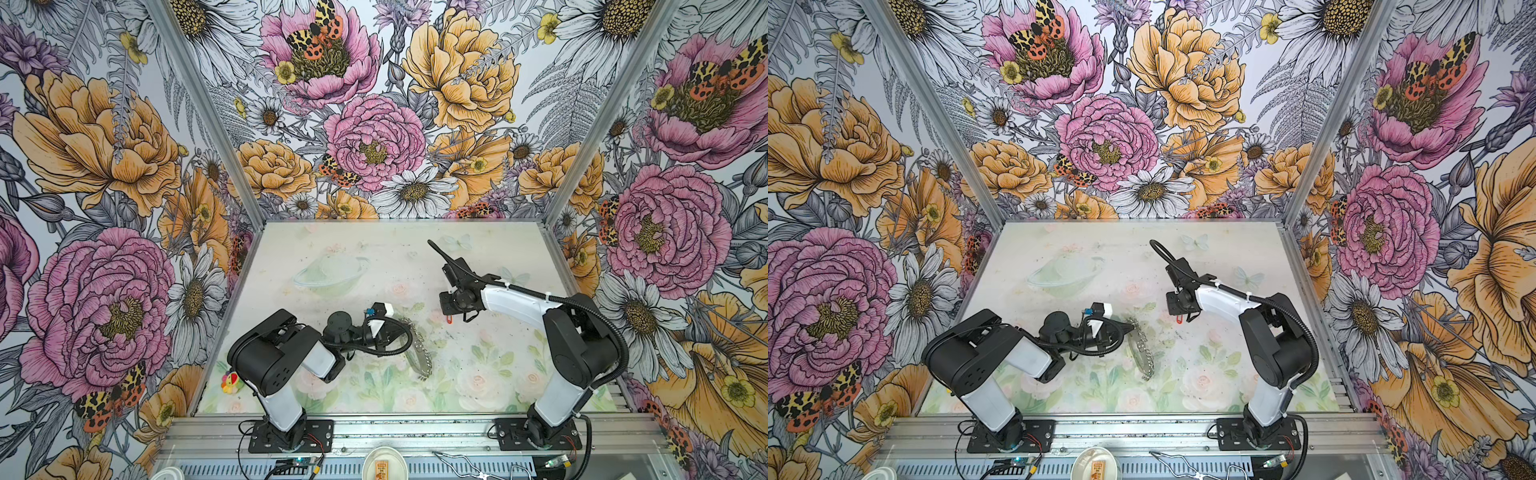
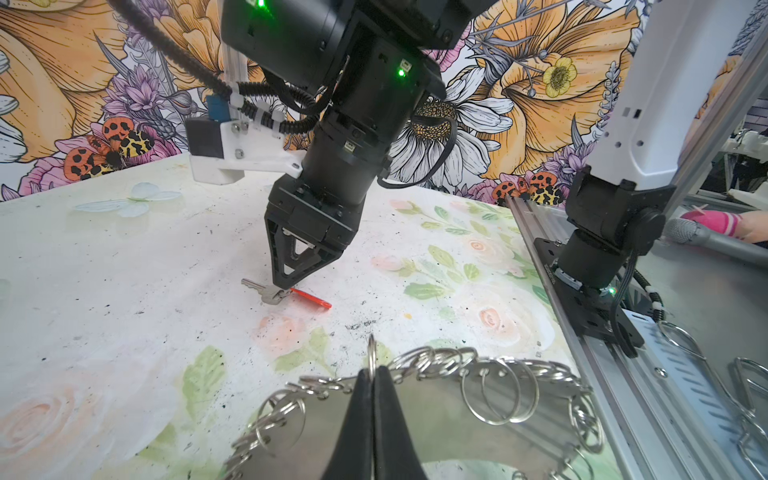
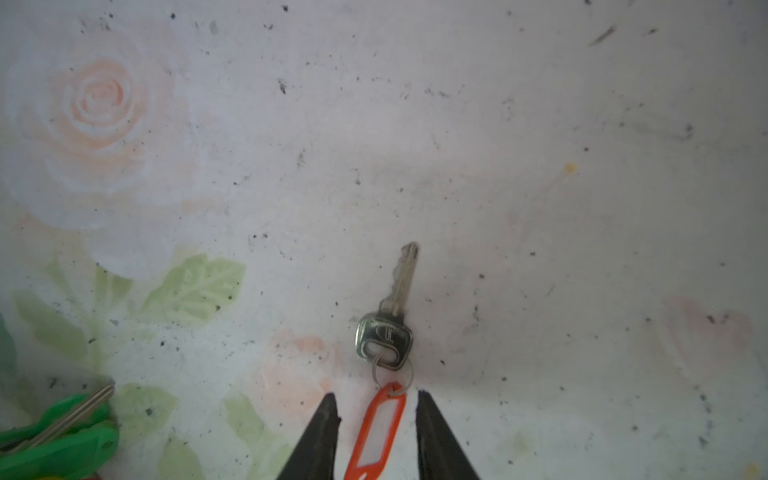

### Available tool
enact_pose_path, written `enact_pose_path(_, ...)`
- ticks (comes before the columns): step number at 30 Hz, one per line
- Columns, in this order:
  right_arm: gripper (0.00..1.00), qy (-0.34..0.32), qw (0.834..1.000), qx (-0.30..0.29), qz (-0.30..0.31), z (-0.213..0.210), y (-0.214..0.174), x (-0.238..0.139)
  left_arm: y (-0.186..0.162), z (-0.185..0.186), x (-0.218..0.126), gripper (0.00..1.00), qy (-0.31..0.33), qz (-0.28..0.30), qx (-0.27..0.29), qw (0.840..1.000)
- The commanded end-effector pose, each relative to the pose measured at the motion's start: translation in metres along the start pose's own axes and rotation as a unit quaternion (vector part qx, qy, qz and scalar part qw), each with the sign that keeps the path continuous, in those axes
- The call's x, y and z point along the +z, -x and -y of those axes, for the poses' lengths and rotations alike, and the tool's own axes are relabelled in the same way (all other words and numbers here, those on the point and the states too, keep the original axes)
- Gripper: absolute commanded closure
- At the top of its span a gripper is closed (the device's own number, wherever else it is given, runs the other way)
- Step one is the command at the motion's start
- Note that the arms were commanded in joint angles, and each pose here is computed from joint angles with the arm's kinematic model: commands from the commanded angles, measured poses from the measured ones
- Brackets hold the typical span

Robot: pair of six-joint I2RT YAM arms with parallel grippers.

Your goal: Put the keys on the keyring

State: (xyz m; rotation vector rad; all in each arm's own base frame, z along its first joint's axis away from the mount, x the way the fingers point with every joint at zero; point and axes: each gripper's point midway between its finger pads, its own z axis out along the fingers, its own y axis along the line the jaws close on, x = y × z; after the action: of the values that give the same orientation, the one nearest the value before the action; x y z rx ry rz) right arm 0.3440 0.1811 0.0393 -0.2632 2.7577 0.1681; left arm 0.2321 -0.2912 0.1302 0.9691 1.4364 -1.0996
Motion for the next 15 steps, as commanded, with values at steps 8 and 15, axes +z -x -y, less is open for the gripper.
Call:
enact_pose_path(8, 0.77, -0.002, 0.999, 0.037, -0.018, 0.007, -0.011, 0.003, 0.012, -0.005, 0.001, 1.00, 0.000, 0.017, 0.006, 1.000)
enact_pose_path(15, 0.88, 0.010, 0.998, 0.062, -0.020, 0.013, -0.016, -0.002, 0.011, -0.004, 0.001, 1.00, 0.001, 0.017, 0.006, 1.000)
